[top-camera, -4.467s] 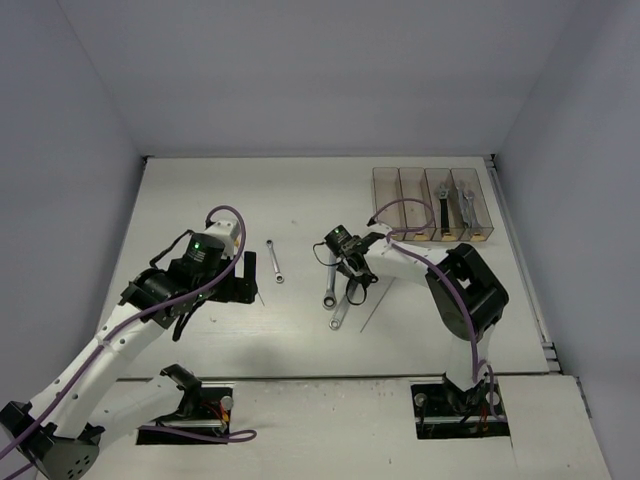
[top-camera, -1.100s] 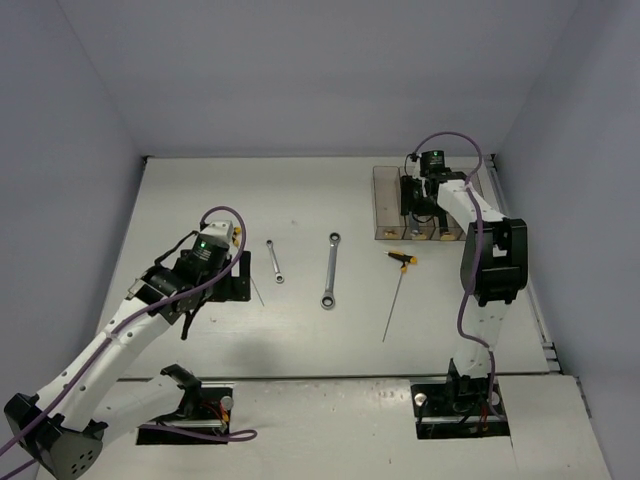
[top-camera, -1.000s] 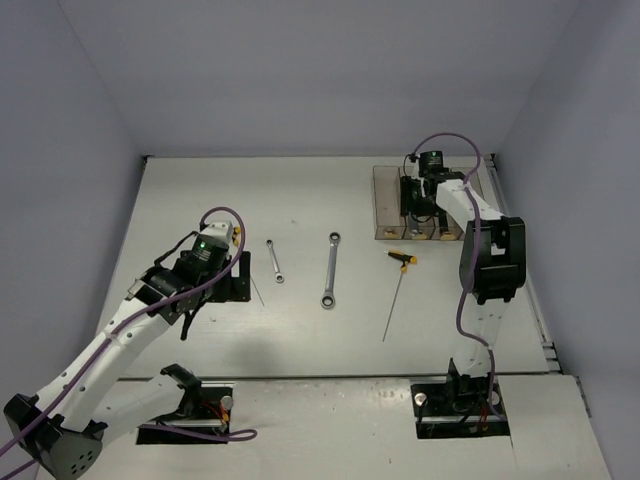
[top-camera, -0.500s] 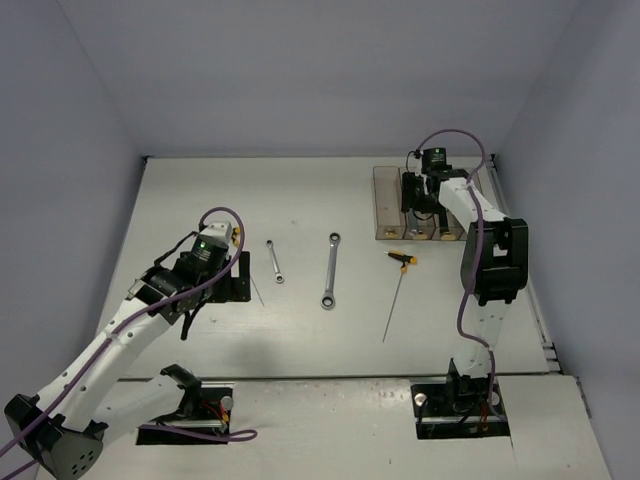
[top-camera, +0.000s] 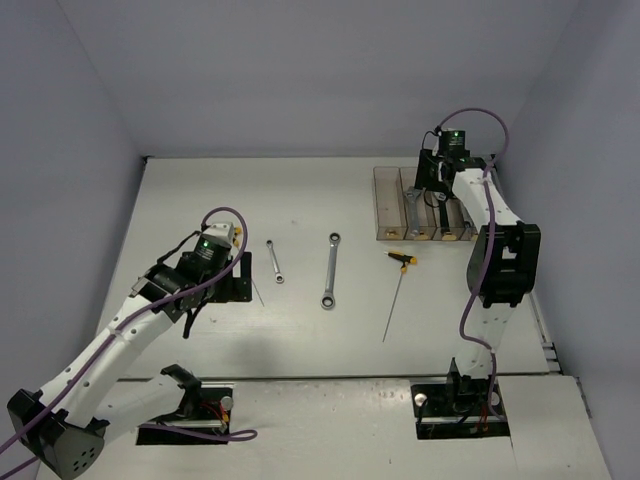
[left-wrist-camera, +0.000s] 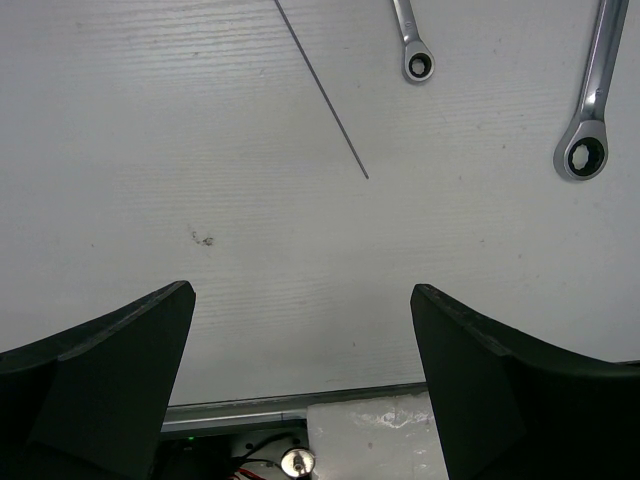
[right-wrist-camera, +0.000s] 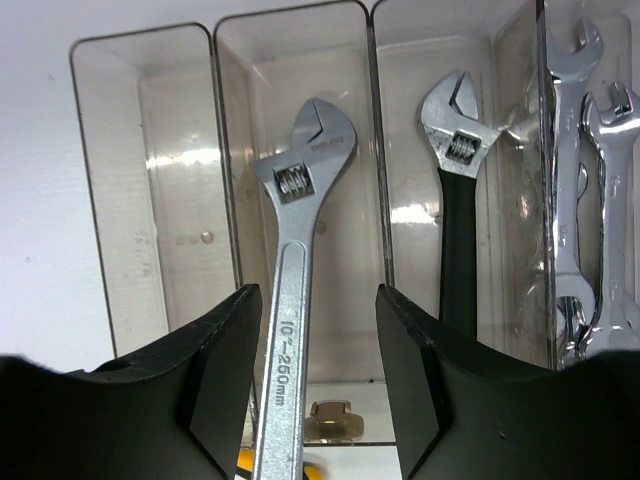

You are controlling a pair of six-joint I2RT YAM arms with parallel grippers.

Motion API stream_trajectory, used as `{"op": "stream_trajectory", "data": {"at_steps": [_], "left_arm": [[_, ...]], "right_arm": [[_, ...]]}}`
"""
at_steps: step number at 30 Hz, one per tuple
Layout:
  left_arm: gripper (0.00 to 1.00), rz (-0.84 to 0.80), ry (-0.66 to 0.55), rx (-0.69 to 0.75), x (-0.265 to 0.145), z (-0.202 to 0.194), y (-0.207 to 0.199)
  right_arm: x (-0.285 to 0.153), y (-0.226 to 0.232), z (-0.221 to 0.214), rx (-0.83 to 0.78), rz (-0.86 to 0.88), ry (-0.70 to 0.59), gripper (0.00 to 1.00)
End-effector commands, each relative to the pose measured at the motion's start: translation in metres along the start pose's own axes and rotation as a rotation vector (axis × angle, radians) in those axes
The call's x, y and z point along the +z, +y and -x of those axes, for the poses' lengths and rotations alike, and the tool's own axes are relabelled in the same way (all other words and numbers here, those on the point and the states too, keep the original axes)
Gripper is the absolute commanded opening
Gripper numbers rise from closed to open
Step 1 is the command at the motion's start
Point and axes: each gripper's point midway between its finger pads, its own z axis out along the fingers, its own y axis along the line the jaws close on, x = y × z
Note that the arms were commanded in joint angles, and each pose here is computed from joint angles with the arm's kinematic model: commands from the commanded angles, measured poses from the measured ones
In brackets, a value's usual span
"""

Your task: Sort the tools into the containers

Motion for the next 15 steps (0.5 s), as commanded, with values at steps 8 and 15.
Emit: {"op": "stream_trajectory", "data": {"at_steps": [8, 15], "left_arm": [[0.87, 0.004, -0.013, -0.018, 0.001, 0.006, -0.001], [0.87, 0.006, 0.000, -0.012, 0.003, 0.003, -0.001]], "right_arm": [[0.017, 0.018, 0.005, 0.014, 0.051, -0.011, 0.48], [0.040, 0.017, -0.018, 0.007, 0.036, 0.050, 0.49]]}}
